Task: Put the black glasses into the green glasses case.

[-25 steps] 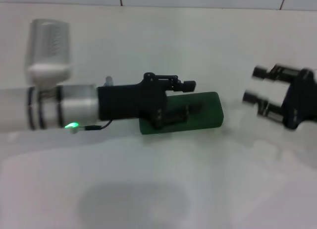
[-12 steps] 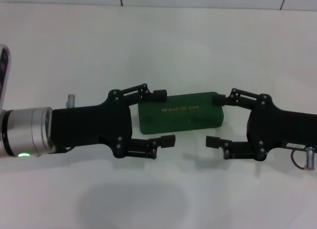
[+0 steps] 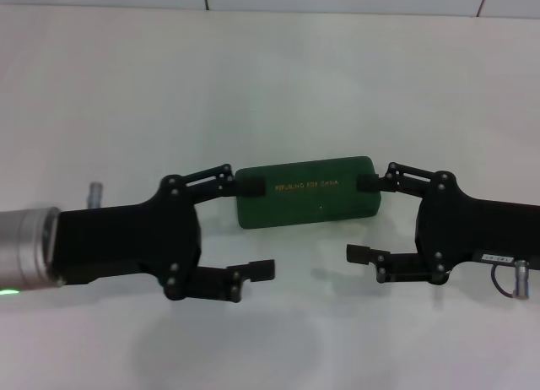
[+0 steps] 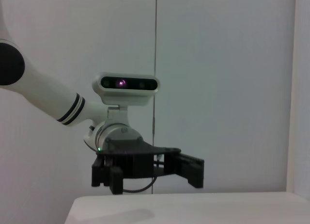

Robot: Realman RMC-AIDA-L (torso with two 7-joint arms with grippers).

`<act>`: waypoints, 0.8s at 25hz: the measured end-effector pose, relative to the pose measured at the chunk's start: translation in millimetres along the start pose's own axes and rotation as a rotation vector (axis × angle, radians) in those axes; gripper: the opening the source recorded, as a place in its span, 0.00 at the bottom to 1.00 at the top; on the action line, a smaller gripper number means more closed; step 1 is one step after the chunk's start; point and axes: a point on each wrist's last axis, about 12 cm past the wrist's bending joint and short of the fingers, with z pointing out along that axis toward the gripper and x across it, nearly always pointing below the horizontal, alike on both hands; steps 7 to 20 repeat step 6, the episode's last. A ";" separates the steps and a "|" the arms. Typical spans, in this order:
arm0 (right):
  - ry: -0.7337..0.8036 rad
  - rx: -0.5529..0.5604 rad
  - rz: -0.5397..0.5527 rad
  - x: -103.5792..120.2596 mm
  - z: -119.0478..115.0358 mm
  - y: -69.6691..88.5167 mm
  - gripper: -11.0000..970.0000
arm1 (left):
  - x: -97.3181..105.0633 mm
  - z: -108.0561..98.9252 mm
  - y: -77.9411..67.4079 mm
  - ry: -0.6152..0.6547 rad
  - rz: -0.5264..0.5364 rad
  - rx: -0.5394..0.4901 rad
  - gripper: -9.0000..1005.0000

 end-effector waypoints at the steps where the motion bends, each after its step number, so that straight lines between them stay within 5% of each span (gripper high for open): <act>1: 0.000 0.000 0.001 0.2 -0.1 0.2 0.85 | -0.2 -1.7 -1.0 -0.006 0.005 -0.003 0.89; 20: 0.001 0.000 0.001 0.5 -0.3 0.7 0.85 | 1.3 -5.5 -4.6 -0.009 0.010 -0.011 0.89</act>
